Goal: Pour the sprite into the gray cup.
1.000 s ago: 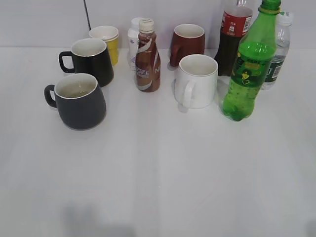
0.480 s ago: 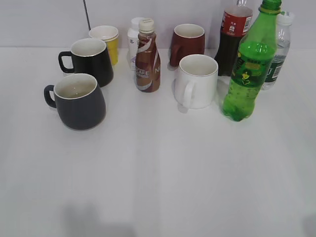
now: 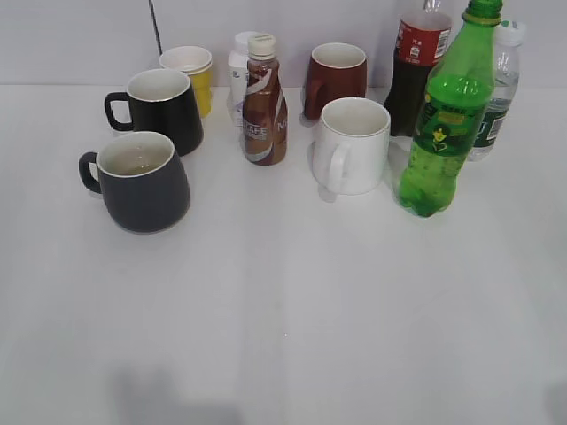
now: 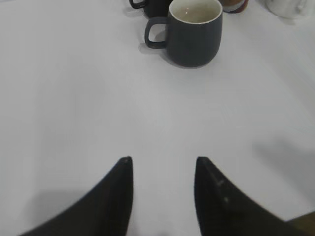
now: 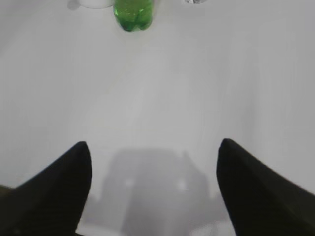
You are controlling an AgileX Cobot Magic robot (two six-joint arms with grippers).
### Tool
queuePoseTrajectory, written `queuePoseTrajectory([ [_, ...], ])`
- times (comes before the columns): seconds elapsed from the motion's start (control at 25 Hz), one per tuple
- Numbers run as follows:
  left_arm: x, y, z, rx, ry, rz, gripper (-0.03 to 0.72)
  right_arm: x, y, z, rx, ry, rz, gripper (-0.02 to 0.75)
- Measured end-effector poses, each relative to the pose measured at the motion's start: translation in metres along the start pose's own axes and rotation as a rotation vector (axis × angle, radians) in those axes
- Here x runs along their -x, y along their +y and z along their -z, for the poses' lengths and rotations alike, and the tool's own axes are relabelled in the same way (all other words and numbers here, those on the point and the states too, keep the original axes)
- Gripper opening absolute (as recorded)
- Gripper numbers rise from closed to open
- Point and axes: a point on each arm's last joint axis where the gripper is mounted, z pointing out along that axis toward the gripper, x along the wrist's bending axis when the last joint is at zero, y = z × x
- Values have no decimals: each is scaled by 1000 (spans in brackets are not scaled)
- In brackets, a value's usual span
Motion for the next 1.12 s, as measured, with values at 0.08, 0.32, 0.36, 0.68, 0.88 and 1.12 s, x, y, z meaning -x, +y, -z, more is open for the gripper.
queuePoseTrajectory([
  [0.08, 0, 0, 0, 0, 39, 23, 297, 0, 0, 0, -2, -40, -24, 593],
  [0.32, -1, -1, 3, 12, 173, 103, 243, 1, -2, 5, 30, -153, -88, 592],
  [0.36, 0, -3, 5, 31, 182, 106, 239, 0, -4, 7, 43, -164, -92, 592],
  [0.68, 2, -8, 12, 87, 191, 106, 235, -1, -7, 11, 79, -180, -100, 592],
  [0.88, 2, -8, 12, 87, 191, 106, 235, -1, -7, 11, 79, -179, -101, 592],
  [1.12, 2, -8, 12, 87, 191, 106, 235, -1, -7, 11, 79, -179, -101, 592],
])
